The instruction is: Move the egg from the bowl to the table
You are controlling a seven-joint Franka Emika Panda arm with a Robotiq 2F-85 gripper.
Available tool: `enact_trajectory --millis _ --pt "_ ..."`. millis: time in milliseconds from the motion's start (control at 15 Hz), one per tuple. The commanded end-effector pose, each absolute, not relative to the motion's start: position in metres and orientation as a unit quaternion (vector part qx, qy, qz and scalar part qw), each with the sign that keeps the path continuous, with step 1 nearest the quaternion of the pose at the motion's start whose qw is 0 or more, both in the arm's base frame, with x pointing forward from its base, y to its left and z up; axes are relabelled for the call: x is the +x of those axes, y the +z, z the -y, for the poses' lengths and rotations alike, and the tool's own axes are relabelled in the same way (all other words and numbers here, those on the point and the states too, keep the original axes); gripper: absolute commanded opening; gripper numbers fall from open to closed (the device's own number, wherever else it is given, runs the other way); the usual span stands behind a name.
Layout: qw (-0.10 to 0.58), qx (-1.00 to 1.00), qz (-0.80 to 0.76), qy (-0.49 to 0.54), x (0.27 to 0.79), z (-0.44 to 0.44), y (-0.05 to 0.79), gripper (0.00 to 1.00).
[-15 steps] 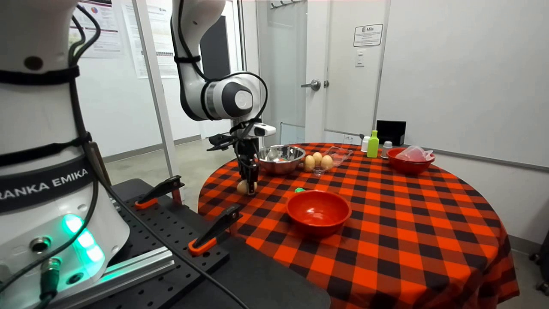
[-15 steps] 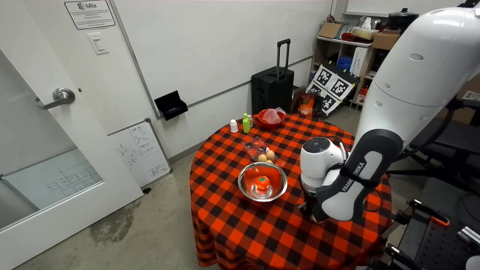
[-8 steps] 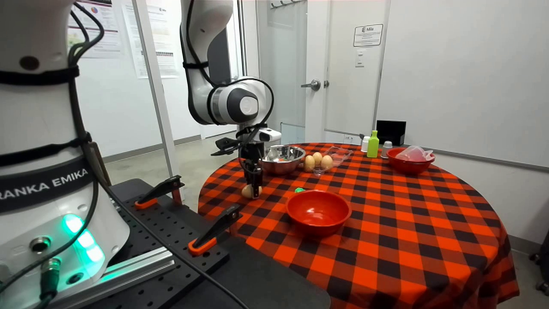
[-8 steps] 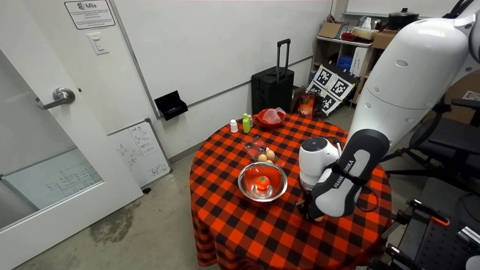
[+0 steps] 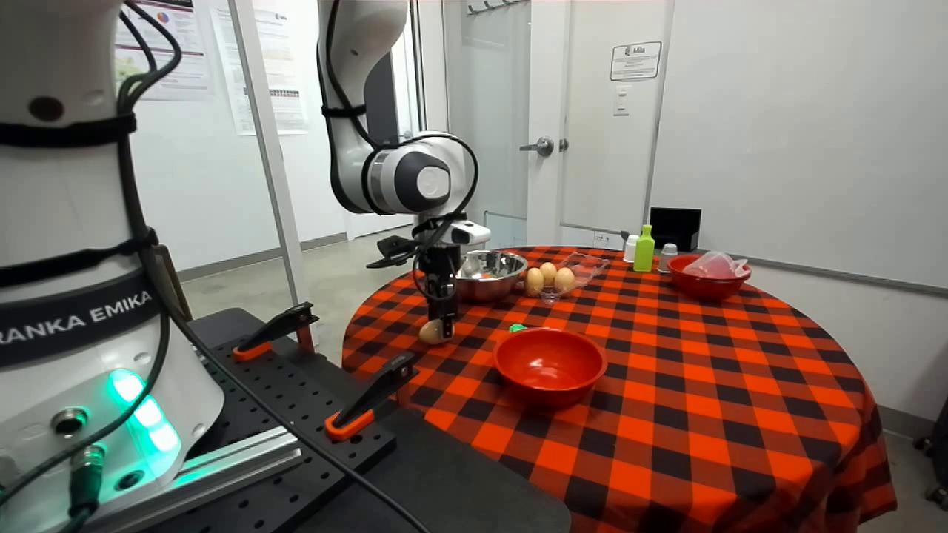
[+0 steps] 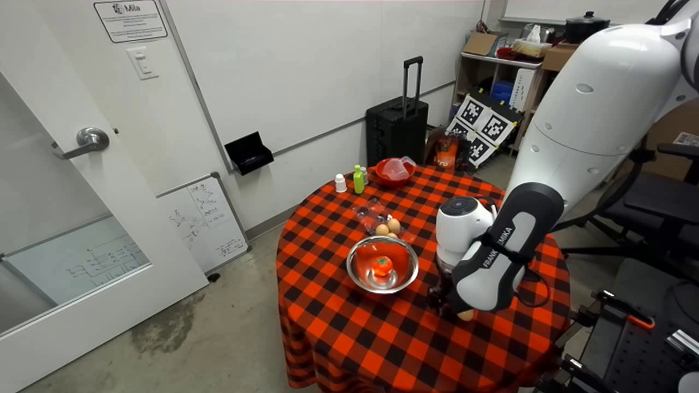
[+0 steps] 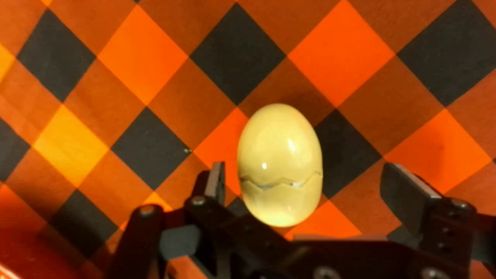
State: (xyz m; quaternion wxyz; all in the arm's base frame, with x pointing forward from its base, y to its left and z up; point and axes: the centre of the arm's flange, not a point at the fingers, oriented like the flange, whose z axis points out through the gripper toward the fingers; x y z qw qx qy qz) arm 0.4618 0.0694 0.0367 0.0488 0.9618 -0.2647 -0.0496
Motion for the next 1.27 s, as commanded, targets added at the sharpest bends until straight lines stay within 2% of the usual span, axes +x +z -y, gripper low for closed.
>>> enact_trajectory --millis 0,467,867,933,1200 --pt "0.027 0.962 0.271 -0.039 0.459 -0.066 0.055 1.00" --pt "0.011 0.961 0.276 -0.002 0.443 -0.053 0.119 1.00" --pt "-0.065 0.974 0.218 0.027 0.421 -0.058 0.225 1.00" --pt "-0.036 0.971 0.235 0.022 0.443 -0.064 0.175 1.00" --pt "-0.039 0.971 0.233 0.023 0.441 -0.063 0.184 1.00"
